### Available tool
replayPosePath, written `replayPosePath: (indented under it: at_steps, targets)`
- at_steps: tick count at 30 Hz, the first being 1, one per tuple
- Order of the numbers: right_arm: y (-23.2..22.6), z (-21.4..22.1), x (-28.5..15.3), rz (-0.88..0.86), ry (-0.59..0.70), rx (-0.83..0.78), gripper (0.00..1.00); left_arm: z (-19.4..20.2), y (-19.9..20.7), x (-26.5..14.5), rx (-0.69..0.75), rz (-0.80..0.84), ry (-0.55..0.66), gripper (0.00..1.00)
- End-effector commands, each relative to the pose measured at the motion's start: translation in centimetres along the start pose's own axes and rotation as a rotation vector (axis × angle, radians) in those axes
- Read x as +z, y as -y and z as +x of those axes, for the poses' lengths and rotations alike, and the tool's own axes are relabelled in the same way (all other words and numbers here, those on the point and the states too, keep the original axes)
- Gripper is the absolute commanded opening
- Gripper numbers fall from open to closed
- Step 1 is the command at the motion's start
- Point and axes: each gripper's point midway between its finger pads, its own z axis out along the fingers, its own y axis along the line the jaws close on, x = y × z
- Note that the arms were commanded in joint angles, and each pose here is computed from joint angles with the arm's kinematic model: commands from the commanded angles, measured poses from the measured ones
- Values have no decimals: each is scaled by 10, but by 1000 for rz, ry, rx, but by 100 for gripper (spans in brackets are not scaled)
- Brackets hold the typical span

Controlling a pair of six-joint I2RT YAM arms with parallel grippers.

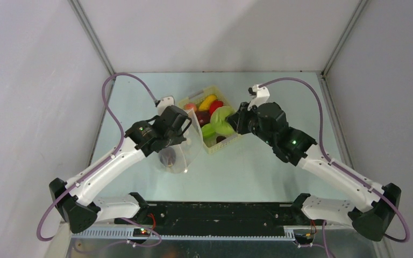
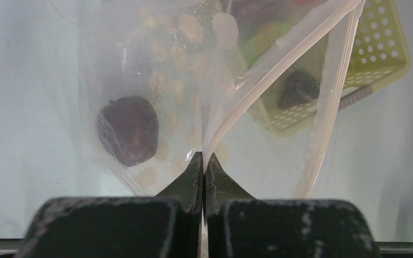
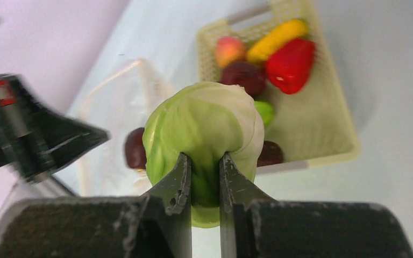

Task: Place the food in the zip-top bag and seal the zipper
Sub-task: Pick up the fake vegetable from the bin, then place the fake vegetable in the zipper food storage bag.

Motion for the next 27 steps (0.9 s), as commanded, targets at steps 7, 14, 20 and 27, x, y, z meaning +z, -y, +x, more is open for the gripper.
replayPosePath:
  at_steps: [7,14,20,27]
  targets:
    - [-96,-7,-8,-377,51,55,3,-10,12,-5,-35,64,26,0]
    - [-116,12,5,-425,6,72,3,-9,11,-8,-36,78,27,0]
    - [-95,30,29,-285,-19,92,3,-9,11,-15,-49,108,34,0]
    - [-62,43,41,-95,-23,65,4,-11,13,-19,-52,134,43,0]
